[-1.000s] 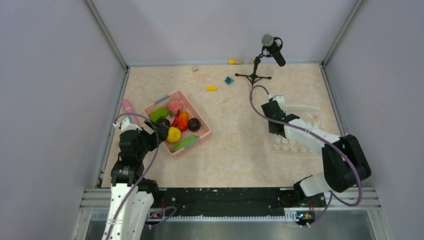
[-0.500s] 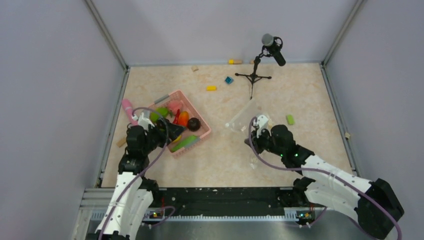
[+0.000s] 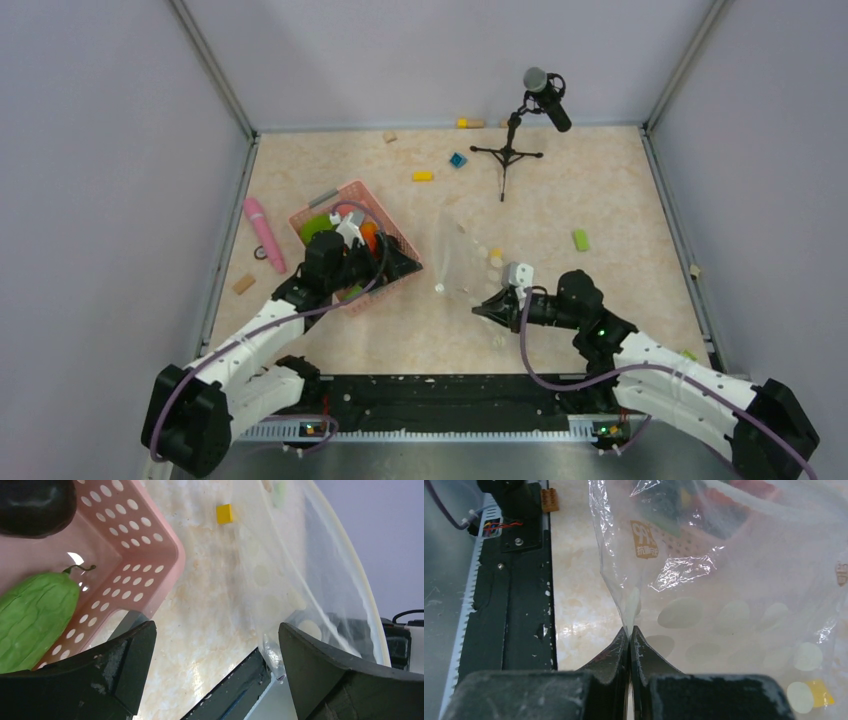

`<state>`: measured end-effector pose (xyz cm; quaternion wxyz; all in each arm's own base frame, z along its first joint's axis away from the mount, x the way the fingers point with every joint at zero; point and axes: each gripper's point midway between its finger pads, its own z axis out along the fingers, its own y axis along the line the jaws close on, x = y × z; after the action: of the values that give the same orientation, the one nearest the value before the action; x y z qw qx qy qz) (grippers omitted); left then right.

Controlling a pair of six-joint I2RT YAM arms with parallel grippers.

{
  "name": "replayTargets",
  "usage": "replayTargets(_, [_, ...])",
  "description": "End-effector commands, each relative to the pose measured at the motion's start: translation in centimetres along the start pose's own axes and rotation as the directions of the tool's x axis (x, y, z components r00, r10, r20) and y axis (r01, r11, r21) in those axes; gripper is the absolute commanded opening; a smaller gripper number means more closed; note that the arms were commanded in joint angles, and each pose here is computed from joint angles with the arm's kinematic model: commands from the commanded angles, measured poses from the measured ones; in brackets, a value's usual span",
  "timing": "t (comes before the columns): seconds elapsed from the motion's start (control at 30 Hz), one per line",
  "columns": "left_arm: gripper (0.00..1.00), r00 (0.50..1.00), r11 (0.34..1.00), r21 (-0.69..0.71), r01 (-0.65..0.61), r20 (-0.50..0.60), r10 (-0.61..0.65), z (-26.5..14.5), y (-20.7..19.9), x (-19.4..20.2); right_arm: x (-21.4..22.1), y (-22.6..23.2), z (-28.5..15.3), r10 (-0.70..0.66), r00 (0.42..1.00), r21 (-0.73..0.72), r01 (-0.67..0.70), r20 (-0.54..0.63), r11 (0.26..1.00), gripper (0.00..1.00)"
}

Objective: Place the food in the zip-top bag and seal the zipper
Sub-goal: Open the zipper of the food storage bag at the center of the board.

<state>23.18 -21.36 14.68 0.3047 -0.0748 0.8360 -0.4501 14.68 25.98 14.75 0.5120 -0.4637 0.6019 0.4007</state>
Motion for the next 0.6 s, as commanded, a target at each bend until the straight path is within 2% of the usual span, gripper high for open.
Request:
replayTargets(0.0, [0.97, 0.998, 0.996, 0.080, -0.033, 0.058, 0.029, 0.8, -3.1, -2.2, -2.3, 2.2, -0.3, -0.120, 0.986, -0.105, 0.132, 0.115, 0.986, 0.00])
replayTargets(0.23, [0.96, 0.981, 0.996, 0.032, 0.077, 0.174, -0.082, 0.5, -2.1, -3.7, -2.2, 2.3, -0.3, -0.126, 0.985, -0.109, 0.139, 0.116, 0.984, 0.00])
replayTargets(0.37, [0.96, 0.972, 0.993, 0.038, 0.112, 0.204, -0.117, 0.4, -2.3, -4.3, -2.0, 2.6, -0.2, -0.125, 0.986, -0.127, 0.139, 0.109, 0.982, 0.00])
replayTargets(0.57, [0.94, 0.978, 0.993, 0.052, 0.104, 0.175, -0.111, 1.2, -3.5, -4.7, -2.0, 2.5, -0.1, -0.123, 0.987, -0.122, 0.135, 0.105, 0.983, 0.00])
